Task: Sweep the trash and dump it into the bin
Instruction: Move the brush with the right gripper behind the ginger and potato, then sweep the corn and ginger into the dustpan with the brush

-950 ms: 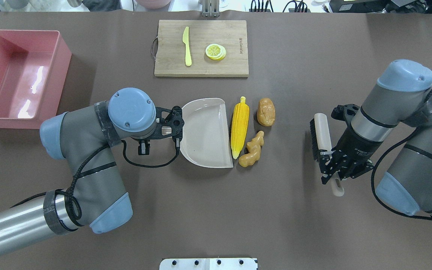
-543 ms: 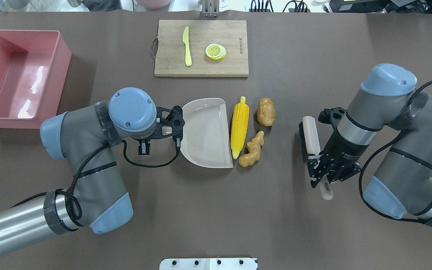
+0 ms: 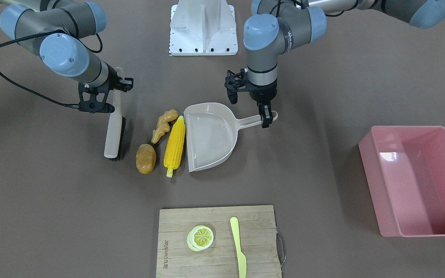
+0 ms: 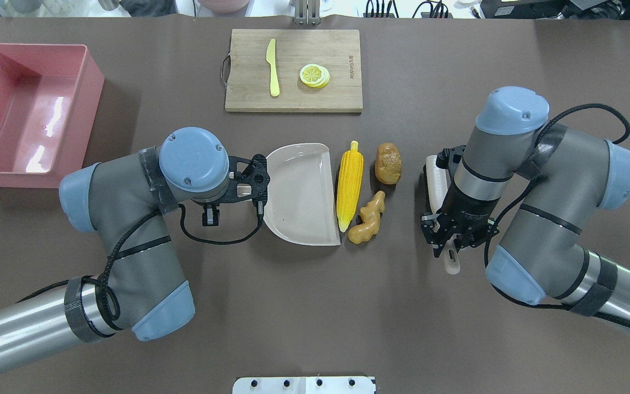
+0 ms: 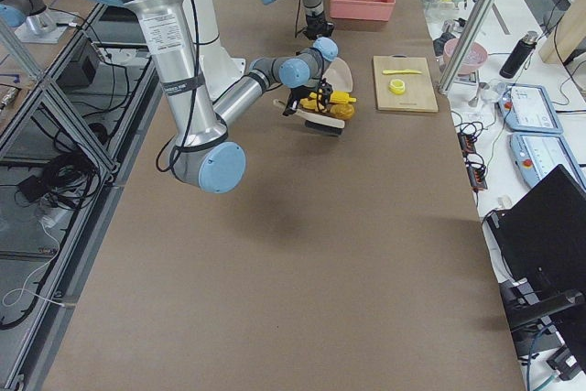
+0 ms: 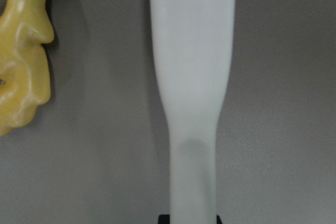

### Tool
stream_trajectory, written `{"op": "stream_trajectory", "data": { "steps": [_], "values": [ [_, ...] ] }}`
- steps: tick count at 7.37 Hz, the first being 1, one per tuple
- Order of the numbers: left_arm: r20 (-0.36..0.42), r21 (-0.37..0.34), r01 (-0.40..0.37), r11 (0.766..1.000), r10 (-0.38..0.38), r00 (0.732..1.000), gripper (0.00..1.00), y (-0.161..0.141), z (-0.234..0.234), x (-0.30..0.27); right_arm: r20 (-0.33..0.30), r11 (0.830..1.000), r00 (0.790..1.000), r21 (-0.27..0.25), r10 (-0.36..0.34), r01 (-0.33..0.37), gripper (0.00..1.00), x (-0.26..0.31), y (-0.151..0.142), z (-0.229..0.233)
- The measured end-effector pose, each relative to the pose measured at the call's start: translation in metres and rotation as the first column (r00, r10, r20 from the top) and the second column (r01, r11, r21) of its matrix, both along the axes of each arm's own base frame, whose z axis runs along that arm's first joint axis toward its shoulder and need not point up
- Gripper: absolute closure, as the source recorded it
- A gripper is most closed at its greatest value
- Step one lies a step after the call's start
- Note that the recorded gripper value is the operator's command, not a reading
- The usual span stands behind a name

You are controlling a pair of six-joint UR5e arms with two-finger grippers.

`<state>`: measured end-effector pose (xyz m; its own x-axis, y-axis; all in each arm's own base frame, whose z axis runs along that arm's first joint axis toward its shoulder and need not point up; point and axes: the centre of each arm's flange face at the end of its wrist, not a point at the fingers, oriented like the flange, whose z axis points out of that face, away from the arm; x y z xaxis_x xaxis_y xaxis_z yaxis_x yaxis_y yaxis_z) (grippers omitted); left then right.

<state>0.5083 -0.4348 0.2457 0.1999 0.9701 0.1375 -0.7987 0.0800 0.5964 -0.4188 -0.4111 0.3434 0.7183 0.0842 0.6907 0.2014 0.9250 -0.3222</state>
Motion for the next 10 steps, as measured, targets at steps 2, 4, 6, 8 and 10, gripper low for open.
{"op": "stream_trajectory", "data": {
  "steps": [2,4,6,8,10],
  "values": [
    [0.003,-0.002,0.0,1.0,0.0,1.0,1.0,0.0,-0.001,0.0,-0.012,0.999,1.0,0.042,-0.02,0.02,1.0,-0.019,0.008,-0.008],
    [0.008,-0.005,0.0,1.0,0.0,1.0,1.0,0.0,-0.001,-0.001,-0.003,0.996,0.999,0.075,-0.038,0.038,1.0,-0.037,0.013,-0.025],
    [0.007,-0.004,0.001,1.0,-0.001,1.0,1.0,0.0,-0.002,-0.002,-0.004,0.994,0.999,0.091,-0.051,0.051,1.0,-0.062,0.011,-0.039],
    [0.005,-0.003,0.001,1.0,-0.001,1.0,1.0,0.0,-0.004,-0.002,0.0,0.993,0.998,0.098,-0.059,0.059,1.0,-0.072,0.012,-0.047],
    [0.009,-0.006,0.0,1.0,0.0,1.0,1.0,0.001,-0.005,-0.002,0.02,0.992,0.998,0.106,-0.065,0.063,1.0,-0.082,0.017,-0.065]
  ]
}}
